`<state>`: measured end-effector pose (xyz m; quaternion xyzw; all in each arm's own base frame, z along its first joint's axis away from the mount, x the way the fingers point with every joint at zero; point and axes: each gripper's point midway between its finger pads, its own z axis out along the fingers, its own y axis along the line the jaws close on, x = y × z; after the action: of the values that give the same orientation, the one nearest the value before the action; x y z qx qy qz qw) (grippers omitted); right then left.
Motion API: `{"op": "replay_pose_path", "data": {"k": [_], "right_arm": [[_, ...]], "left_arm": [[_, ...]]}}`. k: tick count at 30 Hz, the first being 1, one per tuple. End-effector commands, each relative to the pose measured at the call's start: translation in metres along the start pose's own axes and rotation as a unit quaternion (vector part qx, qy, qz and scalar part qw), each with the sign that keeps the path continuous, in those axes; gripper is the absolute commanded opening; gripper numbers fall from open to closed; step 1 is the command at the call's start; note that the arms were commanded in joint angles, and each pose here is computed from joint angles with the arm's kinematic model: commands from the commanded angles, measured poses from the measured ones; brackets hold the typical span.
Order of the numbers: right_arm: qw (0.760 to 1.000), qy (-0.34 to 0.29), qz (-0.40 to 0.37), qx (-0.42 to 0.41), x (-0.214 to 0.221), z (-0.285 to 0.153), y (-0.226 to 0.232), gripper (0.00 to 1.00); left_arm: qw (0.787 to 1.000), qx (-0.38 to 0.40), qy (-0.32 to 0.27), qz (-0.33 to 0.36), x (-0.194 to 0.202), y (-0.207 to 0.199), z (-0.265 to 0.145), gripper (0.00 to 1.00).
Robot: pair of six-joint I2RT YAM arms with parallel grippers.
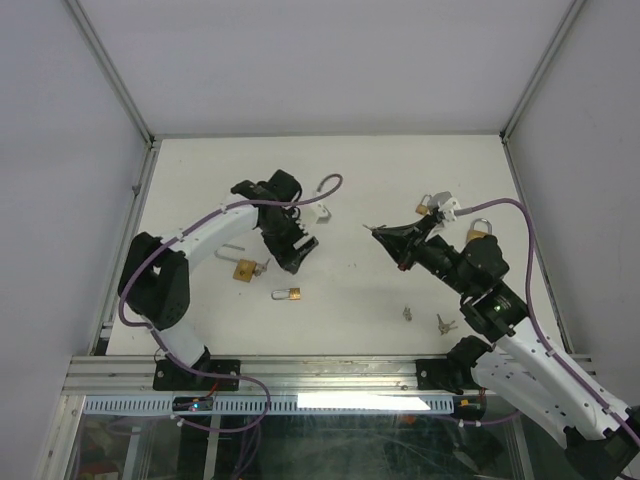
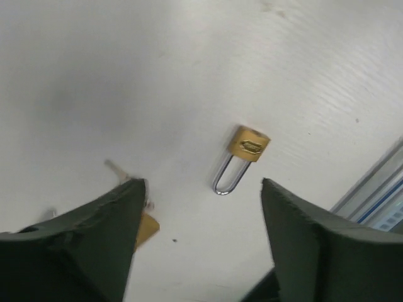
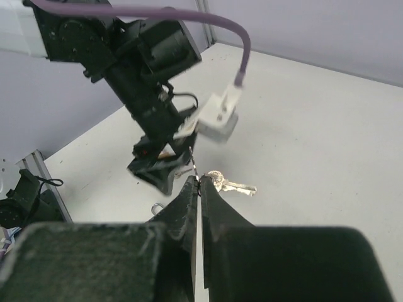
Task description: Unlock with the key
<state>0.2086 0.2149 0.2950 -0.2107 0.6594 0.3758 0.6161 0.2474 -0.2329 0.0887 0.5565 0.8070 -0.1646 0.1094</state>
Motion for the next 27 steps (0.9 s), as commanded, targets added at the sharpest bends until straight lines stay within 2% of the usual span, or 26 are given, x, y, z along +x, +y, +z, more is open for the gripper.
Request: {"op": "replay_pose_path", "data": {"k": [1, 3, 5, 9, 10, 14, 20, 27], "right_arm": [[1.000, -0.014, -0.001, -0.005, -0.012, -0.002, 0.004, 0.00], [1.000, -0.015, -0.001, -0.003, -0.014, -0.003, 0.004, 0.00], [1.000, -0.014, -0.001, -0.004, -0.014, -0.004, 0.005, 0.00], [1.000, -0.016, -0.001, -0.004, -0.014, -0.006, 0.005, 0.00], [1.000, -0.016, -0.001, -0.004, -0.013, -0.006, 0.005, 0.00], [1.000, -0.019, -0.002, -0.005, -0.014, -0.008, 0.005, 0.00], [1.000, -0.021, -0.002, -0.001, -0.016, -0.014, 0.005, 0.00], [1.000, -0.025, -0.003, 0.002, -0.018, -0.016, 0.005, 0.00]], "left_arm": [[0.962, -0.077, -0.035, -0.261, 0.010, 0.021, -0.024, 0.65], [0.955, -0.087, -0.034, -0.283, 0.017, 0.018, -0.027, 0.51], [0.954, -0.087, -0.027, -0.287, 0.029, 0.011, -0.026, 0.46], [0.959, -0.074, 0.001, -0.275, 0.056, -0.002, -0.011, 0.63], [0.959, -0.079, 0.005, -0.274, 0.058, 0.000, -0.010, 0.63], [0.956, -0.082, 0.034, -0.281, 0.067, 0.003, 0.005, 0.41], [0.962, -0.067, 0.052, -0.261, 0.069, -0.011, 0.022, 0.52], [0.959, -0.079, 0.069, -0.263, 0.082, -0.005, 0.040, 0.45]]}}
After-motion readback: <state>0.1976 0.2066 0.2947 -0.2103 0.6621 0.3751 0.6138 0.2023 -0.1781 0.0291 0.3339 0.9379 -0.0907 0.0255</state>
